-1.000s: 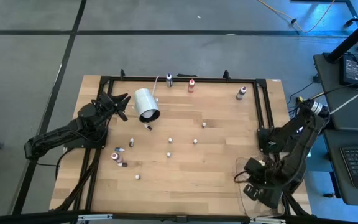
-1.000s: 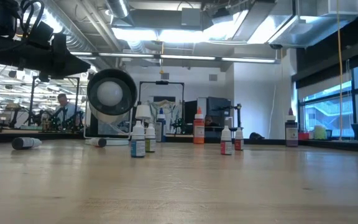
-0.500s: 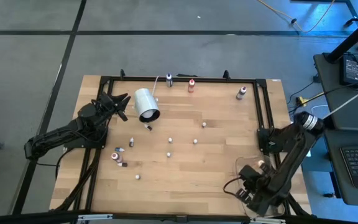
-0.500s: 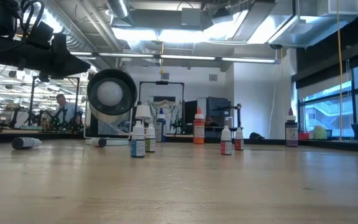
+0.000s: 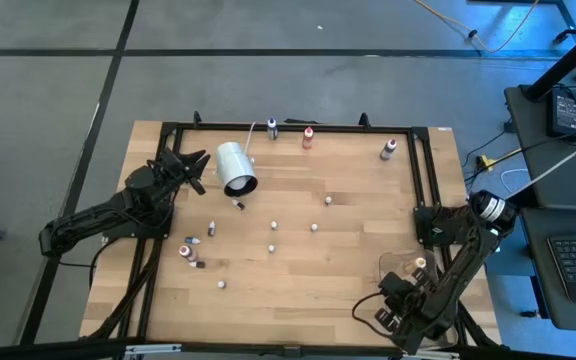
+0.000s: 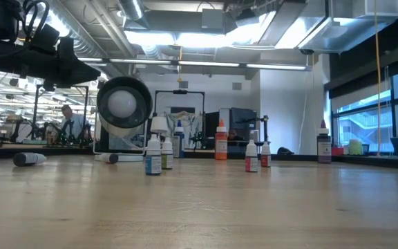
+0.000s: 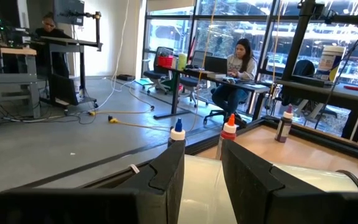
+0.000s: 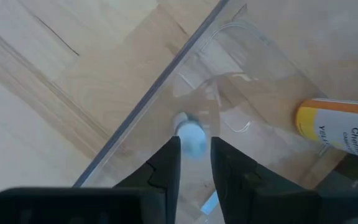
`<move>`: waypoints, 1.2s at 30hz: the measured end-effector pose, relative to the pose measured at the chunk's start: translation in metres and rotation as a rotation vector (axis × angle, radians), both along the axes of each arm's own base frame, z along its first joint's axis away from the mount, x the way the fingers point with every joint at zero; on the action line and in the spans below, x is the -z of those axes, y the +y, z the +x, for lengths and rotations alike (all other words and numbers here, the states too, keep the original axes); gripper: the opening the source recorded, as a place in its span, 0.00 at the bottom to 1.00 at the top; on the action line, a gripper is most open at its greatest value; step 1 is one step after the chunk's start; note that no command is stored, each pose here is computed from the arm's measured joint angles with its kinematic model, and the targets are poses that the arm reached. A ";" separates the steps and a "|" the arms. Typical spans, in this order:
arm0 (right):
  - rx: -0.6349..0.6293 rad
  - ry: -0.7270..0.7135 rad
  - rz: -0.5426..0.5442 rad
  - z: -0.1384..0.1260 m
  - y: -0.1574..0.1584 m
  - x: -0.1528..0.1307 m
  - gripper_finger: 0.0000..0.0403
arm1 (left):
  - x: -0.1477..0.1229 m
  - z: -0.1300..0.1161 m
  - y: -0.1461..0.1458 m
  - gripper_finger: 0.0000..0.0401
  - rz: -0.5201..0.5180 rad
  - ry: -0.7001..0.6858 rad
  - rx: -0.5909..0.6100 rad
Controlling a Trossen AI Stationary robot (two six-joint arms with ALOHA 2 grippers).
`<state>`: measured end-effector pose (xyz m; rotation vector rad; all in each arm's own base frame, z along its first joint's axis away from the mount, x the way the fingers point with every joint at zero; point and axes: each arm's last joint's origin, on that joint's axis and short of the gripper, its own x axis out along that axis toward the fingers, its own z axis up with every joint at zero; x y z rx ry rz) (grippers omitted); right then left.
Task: Pick & Place food coloring
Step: Put the small black food coloring bottle into the transparent bin, then put the large purple food coloring bottle into the transparent bin
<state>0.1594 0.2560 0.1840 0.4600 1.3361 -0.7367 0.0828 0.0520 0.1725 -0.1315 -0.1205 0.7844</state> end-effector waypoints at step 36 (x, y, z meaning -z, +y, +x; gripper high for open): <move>-0.584 -0.001 -0.478 0.056 -0.059 -0.091 0.25 | 0.001 0.000 0.000 0.26 -0.016 -0.006 0.005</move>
